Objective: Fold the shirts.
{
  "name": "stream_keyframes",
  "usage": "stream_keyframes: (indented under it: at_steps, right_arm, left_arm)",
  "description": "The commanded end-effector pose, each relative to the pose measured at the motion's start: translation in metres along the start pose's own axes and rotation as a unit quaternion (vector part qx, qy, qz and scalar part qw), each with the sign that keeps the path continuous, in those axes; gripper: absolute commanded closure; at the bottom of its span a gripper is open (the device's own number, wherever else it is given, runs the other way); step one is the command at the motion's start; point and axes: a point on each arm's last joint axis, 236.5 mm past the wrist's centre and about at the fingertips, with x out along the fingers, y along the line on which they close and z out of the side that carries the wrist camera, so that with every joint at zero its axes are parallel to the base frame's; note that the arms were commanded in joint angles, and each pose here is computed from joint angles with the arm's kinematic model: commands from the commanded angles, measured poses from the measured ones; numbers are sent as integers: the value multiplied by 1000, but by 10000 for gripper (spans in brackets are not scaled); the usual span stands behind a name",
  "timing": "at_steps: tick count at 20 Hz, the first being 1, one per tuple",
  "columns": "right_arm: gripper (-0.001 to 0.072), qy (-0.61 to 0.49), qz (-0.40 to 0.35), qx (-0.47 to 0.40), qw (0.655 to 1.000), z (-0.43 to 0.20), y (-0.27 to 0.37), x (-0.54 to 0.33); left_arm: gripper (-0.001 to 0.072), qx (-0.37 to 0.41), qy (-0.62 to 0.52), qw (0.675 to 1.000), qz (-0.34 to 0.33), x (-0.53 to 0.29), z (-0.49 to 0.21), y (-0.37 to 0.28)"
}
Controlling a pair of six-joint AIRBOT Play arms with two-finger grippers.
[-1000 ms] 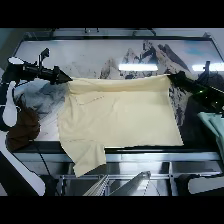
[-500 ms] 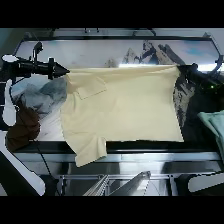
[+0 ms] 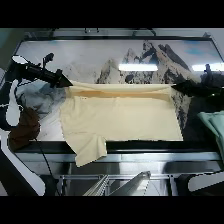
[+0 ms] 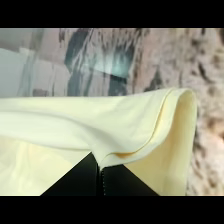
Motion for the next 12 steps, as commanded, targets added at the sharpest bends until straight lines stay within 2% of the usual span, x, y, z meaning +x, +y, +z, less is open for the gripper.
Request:
stream_keyframes:
  at_steps: [1, 5, 12]
  right_arm:
    - [696, 34, -12, 17, 999, -21, -18, 7]
    - [695, 46, -7, 32, 998, -31, -26, 13]
    - [696, 50, -7, 38, 998, -35, -30, 16]
  left_arm:
    - [686, -5, 35, 997, 68, 10, -13, 20]
    - [687, -33, 73, 993, 83, 7, -32, 27]
    - [687, -31, 94, 992, 80, 20, -38, 18]
